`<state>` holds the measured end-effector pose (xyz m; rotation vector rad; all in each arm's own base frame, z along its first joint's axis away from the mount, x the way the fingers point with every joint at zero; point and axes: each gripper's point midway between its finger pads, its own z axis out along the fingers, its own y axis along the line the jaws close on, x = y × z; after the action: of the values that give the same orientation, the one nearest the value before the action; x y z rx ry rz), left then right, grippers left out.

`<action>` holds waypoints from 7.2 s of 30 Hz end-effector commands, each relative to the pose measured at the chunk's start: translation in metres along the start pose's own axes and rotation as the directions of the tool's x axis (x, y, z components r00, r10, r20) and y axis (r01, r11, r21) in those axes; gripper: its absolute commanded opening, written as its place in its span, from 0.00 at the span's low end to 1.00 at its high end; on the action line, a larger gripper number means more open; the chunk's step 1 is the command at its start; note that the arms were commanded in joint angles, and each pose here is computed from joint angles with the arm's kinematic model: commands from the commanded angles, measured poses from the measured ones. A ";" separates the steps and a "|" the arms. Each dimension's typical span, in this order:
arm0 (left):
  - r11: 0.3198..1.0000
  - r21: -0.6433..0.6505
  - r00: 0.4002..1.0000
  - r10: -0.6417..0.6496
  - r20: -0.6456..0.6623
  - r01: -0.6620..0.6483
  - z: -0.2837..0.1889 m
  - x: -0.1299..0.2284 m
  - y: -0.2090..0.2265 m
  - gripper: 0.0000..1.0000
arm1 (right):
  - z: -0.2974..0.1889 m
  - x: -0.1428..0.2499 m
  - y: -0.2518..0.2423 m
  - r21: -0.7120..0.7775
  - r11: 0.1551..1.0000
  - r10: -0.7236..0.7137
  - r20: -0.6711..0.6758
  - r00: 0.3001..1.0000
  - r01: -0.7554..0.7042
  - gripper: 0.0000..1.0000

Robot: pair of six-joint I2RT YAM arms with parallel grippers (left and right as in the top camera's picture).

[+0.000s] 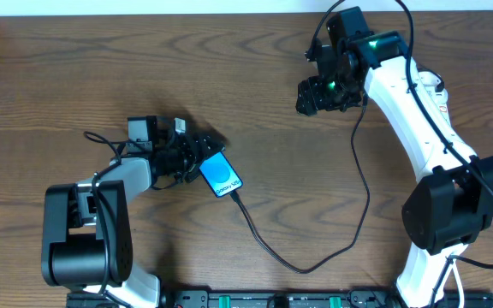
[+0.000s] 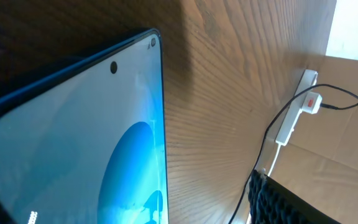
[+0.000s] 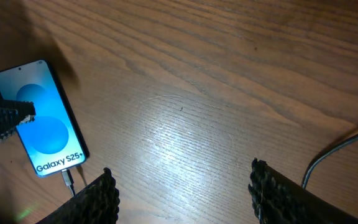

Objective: Plug charger to phone and switch on socket

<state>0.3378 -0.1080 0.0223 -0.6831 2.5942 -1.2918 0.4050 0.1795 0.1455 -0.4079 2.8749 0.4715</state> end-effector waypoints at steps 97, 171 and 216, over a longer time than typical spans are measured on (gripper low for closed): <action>0.865 -0.427 0.788 0.447 0.423 -0.262 -0.165 -0.012 -0.121 0.75 | -0.004 0.000 -0.003 0.040 0.999 0.002 0.007 1.000 -0.002 0.71; 0.868 -0.403 0.747 0.470 0.471 -0.291 -0.183 -0.003 -0.136 0.96 | -0.099 0.055 -0.301 -0.048 0.788 0.580 0.391 0.714 -0.614 0.01; 0.868 -0.403 0.747 0.470 0.471 -0.291 -0.183 -0.003 -0.136 0.96 | -0.015 0.060 -0.362 -0.141 0.657 0.734 0.342 0.587 -0.740 0.01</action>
<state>0.3207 -0.0489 0.2312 -0.4498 2.2976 -0.4732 0.4557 -0.1683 0.0468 0.8101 2.5322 0.5409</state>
